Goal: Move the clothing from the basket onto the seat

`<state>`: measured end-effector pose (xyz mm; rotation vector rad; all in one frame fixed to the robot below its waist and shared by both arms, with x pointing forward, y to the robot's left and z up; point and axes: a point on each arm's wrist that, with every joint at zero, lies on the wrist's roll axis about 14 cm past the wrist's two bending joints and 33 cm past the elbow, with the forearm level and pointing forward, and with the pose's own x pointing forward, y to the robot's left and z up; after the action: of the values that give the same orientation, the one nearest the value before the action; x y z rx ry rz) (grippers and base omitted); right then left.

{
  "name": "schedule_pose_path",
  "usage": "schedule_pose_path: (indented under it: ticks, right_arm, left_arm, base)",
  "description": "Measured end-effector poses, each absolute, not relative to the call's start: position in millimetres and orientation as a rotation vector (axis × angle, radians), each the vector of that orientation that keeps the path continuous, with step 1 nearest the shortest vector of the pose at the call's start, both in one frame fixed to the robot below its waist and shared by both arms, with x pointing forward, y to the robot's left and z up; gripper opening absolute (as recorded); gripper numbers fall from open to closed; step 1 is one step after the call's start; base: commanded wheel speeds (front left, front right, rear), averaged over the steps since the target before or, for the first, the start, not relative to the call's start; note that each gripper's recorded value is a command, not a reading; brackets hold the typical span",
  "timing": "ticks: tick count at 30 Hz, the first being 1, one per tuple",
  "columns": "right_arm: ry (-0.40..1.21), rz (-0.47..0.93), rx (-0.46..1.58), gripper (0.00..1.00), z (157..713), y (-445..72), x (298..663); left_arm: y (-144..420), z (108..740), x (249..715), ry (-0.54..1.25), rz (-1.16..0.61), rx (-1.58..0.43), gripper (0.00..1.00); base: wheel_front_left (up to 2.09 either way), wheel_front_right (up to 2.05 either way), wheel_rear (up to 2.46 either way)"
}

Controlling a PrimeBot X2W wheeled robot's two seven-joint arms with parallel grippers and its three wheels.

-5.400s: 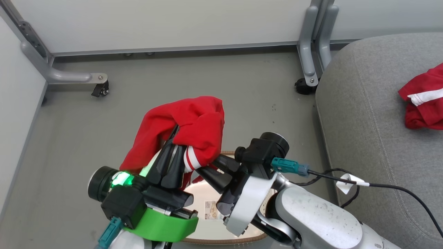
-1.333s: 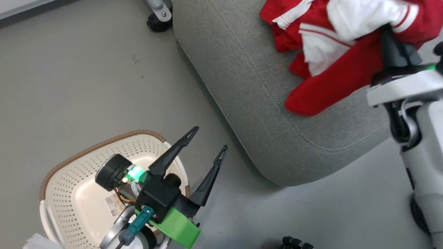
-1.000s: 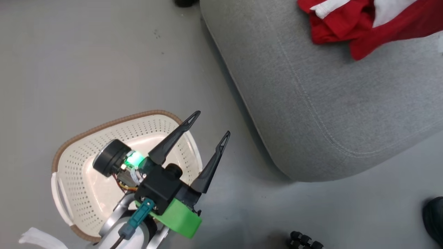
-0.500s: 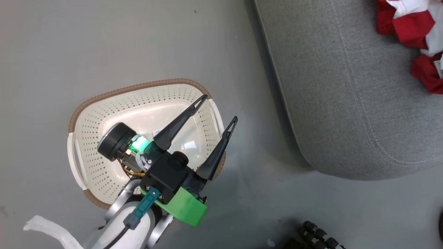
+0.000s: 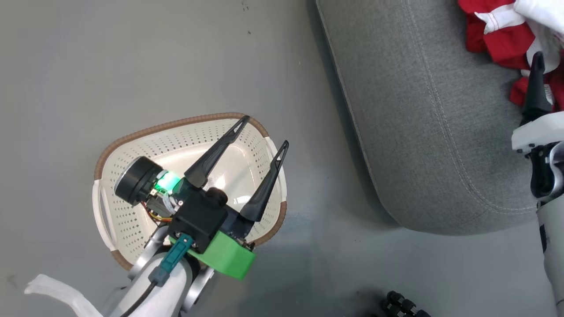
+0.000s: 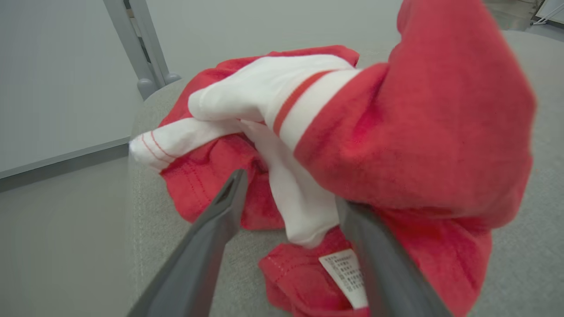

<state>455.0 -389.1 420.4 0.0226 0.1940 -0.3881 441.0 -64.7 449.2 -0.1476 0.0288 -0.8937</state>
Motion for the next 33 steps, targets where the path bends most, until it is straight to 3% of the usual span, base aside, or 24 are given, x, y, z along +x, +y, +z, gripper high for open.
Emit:
schedule_pose_path:
  ticks: [11, 23, 33]
  right_arm:
    - [0.077, -0.286, 0.033, 1.00, 450.3, -331.9, 435.9]
    - [-0.043, -0.078, 0.035, 1.00, 487.3, -247.1, 425.8]
    - [-0.074, 0.059, 0.049, 1.00, 513.1, -192.5, 412.8]
  left_arm:
    - [-25.7, 475.5, 449.1, -0.051, -0.697, -0.162, 1.00]
    - [67.1, 486.8, 452.5, -0.055, -0.338, -0.154, 1.00]
    - [141.4, 487.4, 426.6, -0.034, -0.107, -0.113, 1.00]
  base:
    - [0.00, 0.00, 0.00]
    - [0.00, 0.00, 0.00]
    - [0.00, 0.00, 0.00]
